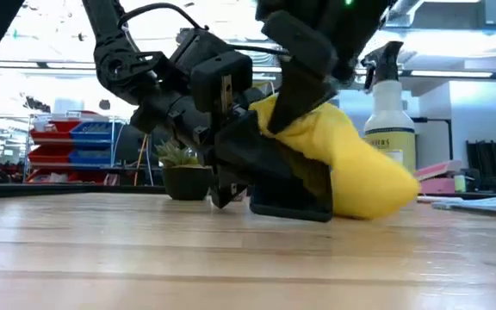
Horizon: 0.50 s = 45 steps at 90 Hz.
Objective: Apply microfiber cloth
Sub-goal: Wipe the front side of the cellphone using the yellow microfiber cloth
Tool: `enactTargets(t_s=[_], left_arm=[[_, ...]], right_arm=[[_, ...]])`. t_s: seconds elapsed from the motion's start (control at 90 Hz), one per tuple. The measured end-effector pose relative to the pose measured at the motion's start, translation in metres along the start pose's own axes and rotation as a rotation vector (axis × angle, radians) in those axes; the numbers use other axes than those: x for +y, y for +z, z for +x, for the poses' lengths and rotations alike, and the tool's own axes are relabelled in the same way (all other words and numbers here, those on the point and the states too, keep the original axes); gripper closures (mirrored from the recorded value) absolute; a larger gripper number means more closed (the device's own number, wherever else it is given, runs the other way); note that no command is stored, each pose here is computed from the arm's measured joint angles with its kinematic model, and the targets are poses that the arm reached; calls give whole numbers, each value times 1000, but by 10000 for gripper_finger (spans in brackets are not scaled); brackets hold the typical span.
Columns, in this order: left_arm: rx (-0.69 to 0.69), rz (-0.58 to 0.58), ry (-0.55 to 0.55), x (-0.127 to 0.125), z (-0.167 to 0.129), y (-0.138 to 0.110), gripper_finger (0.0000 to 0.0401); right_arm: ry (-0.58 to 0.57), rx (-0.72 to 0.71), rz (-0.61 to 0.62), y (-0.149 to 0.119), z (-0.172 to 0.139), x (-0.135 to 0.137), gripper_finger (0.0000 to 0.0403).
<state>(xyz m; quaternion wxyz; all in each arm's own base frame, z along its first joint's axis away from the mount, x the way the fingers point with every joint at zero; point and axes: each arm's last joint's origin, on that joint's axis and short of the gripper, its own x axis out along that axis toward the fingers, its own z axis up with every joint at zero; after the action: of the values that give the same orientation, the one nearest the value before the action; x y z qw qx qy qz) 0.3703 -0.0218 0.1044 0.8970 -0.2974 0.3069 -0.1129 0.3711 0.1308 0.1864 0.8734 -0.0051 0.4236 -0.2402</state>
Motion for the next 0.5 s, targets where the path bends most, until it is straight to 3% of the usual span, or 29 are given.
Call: enactTargets(t_s=[0.344,0.5], left_arm=[[0,4,1,0,0,0,391],[-2,5,1,0,0,0,391]], right_arm=[[54,77,57,-15,5,7,403],[58,190,66,-28,1,7,403]])
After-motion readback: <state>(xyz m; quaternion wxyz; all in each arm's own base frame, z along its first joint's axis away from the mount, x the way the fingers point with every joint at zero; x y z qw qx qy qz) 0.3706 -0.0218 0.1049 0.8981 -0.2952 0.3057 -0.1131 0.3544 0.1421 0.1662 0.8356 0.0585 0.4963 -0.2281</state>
